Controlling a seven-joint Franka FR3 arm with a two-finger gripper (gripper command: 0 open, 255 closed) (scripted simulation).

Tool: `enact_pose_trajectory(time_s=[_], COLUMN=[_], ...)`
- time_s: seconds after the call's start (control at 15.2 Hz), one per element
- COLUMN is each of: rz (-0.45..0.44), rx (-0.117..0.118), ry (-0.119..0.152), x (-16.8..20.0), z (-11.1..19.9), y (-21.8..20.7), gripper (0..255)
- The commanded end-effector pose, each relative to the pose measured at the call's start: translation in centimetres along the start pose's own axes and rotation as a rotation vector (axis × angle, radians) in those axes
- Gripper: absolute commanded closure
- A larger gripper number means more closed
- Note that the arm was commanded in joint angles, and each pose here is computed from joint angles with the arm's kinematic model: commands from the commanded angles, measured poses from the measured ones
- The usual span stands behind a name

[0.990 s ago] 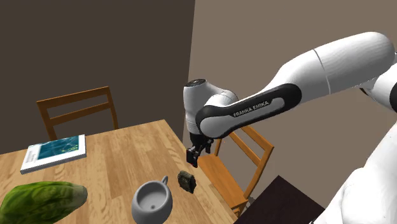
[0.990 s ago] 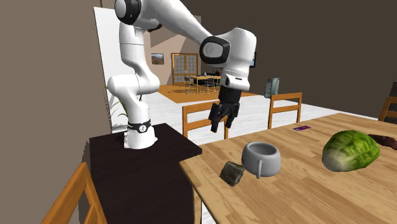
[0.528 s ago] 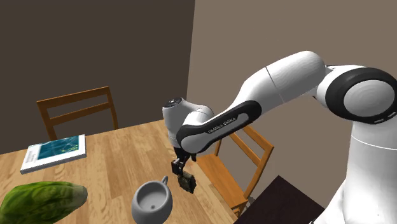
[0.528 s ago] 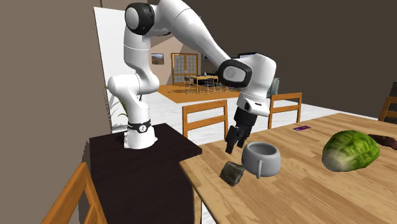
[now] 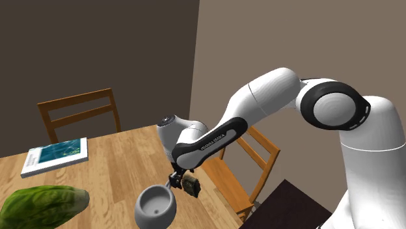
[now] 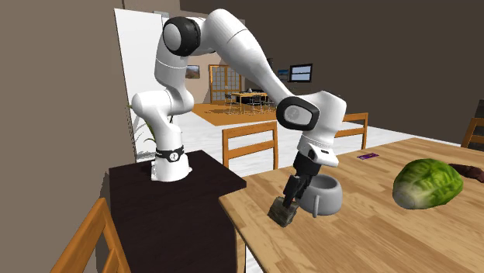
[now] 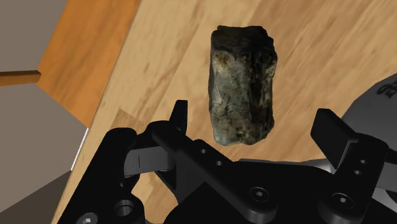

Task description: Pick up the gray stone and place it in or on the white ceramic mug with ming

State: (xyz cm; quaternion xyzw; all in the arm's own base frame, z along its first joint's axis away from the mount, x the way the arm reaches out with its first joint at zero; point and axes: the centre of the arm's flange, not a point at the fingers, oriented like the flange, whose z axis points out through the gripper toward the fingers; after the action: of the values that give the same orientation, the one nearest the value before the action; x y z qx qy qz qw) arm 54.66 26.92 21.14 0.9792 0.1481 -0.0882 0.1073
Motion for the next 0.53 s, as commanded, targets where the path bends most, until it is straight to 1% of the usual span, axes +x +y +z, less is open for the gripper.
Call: enact_pose_trajectory(time_s=[0.0,0.13,0.46], rz=[0.0,0.0,0.0], rx=[0.0,0.0,0.0], ry=[0.0,0.0,0.0], x=[0.0,0.0,0.0], z=[1.0,2.4,2.4], y=[0.0,0.0,0.0], gripper=[0,0,0])
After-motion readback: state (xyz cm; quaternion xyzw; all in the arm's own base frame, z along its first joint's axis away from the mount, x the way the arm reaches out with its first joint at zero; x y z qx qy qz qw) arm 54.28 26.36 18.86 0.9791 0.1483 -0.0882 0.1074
